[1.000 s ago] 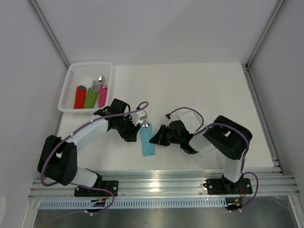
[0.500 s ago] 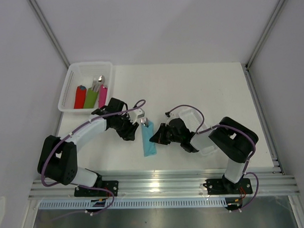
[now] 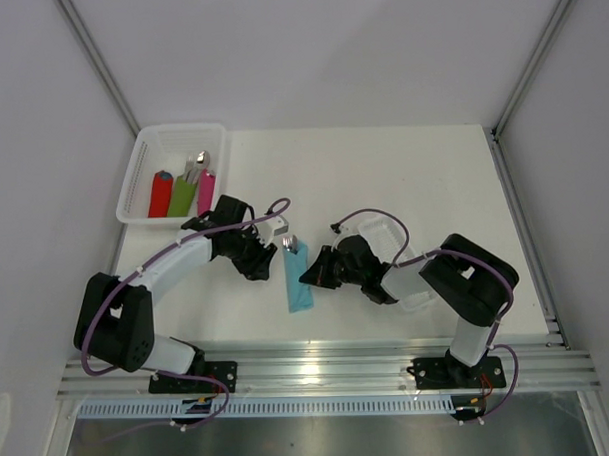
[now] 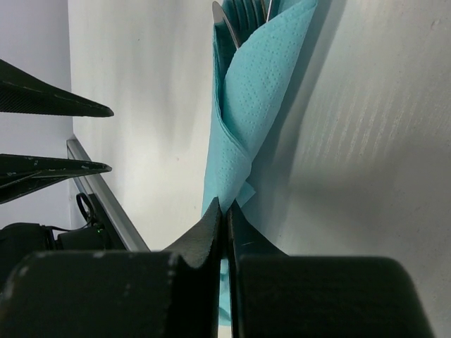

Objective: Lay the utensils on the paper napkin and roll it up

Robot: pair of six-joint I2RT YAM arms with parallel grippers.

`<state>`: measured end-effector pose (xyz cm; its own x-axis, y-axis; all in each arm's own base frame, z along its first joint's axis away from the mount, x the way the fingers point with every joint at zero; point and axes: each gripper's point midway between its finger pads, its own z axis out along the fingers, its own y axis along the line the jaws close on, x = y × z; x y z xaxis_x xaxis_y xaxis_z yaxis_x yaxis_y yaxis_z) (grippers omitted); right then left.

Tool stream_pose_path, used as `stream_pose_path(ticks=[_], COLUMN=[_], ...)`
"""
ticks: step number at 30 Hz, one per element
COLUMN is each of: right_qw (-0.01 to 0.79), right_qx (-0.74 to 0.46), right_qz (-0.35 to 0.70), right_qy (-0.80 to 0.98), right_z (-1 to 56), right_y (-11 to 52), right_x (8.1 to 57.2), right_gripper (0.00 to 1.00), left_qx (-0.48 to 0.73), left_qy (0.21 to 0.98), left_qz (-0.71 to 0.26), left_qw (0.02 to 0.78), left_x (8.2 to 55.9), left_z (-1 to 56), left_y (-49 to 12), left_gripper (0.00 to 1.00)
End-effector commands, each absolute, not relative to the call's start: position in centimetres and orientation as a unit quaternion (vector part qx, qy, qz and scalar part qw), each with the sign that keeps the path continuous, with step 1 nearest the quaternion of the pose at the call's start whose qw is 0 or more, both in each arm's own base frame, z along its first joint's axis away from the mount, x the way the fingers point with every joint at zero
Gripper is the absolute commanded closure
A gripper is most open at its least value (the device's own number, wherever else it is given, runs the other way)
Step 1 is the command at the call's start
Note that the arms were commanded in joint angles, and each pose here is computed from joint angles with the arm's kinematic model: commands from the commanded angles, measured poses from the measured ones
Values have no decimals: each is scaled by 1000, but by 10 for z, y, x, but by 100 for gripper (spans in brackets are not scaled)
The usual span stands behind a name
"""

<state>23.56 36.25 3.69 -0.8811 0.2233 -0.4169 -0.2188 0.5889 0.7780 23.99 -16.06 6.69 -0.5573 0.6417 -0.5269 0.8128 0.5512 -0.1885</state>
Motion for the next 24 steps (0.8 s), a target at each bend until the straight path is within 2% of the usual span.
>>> stream_pose_path(ticks=[1, 7, 12, 24], right_qw=[276, 285, 302, 269], right_qx=[-8, -13, -64, -35], right_qz=[476, 473, 381, 398], right_qy=[835, 833, 871, 876], right_z=[70, 83, 84, 68], right_y=[374, 378, 377, 378], right_x=[247, 245, 255, 250], right_gripper=[100, 100, 100, 100], left_qx=[419, 416, 416, 411], left_qy=[854, 854, 852, 855], left_qz=[-210, -231, -235, -243], left_qw=[229, 211, 215, 200], left_x=[248, 241, 243, 241], left_z=[80, 75, 78, 70], left_y=[-161, -167, -170, -172], left_gripper=[54, 55, 55, 54])
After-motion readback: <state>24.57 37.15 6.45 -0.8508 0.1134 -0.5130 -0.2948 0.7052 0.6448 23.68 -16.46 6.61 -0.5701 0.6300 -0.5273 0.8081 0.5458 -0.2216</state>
